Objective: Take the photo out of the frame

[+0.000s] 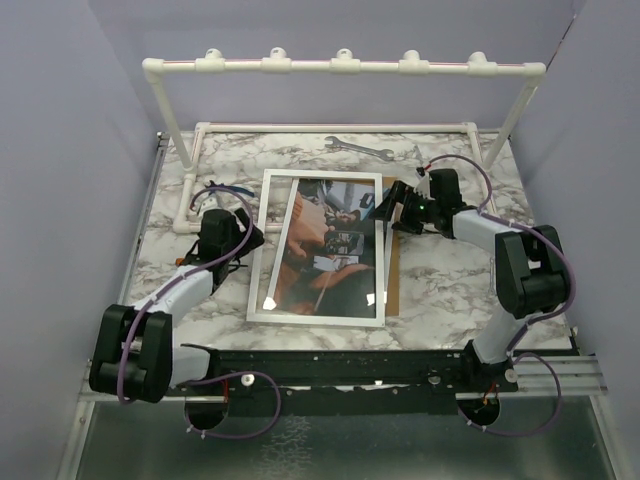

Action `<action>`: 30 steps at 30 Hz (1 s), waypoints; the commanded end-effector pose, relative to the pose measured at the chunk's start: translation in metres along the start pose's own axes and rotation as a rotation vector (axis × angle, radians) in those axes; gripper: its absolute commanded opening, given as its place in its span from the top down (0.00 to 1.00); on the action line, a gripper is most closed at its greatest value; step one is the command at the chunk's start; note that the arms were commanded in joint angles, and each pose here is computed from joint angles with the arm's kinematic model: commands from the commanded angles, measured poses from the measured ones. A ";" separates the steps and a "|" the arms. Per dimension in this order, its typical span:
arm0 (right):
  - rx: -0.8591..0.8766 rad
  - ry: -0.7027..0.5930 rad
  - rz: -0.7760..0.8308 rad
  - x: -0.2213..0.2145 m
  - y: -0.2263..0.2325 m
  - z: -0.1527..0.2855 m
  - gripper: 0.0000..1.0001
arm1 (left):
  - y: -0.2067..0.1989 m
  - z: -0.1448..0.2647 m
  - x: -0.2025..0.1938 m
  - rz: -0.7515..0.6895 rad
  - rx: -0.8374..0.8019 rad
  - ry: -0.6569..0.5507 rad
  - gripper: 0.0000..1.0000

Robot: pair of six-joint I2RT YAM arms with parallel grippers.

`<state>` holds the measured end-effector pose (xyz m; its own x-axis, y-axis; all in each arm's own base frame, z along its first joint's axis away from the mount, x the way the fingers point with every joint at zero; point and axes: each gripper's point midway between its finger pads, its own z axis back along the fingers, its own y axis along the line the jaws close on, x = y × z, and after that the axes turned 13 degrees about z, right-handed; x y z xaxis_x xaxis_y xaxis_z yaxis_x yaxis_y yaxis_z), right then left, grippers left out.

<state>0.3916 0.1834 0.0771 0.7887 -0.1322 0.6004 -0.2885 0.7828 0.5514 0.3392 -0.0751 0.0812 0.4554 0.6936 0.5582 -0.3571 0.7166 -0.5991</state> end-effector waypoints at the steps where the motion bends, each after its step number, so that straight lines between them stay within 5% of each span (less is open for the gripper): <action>1: -0.022 0.007 -0.010 -0.002 -0.006 -0.009 0.00 | -0.001 -0.011 -0.003 -0.018 -0.030 0.000 0.18; 8: -0.002 0.022 -0.025 -0.007 -0.001 -0.013 0.00 | 0.010 -0.026 -0.007 -0.038 0.008 -0.001 0.25; 16: 0.007 0.054 -0.031 -0.017 0.010 -0.021 0.00 | 0.005 -0.034 -0.017 -0.047 -0.036 0.044 0.47; 30: 0.064 0.075 -0.032 -0.027 0.037 -0.032 0.00 | -0.002 -0.043 -0.029 -0.077 -0.074 0.115 0.59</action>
<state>0.3879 0.2212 0.0782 0.7964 -0.1240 0.5919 -0.3142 0.7515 0.5801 0.3552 -0.0845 0.0344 0.5351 0.6421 0.5489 -0.3259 0.7564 -0.5671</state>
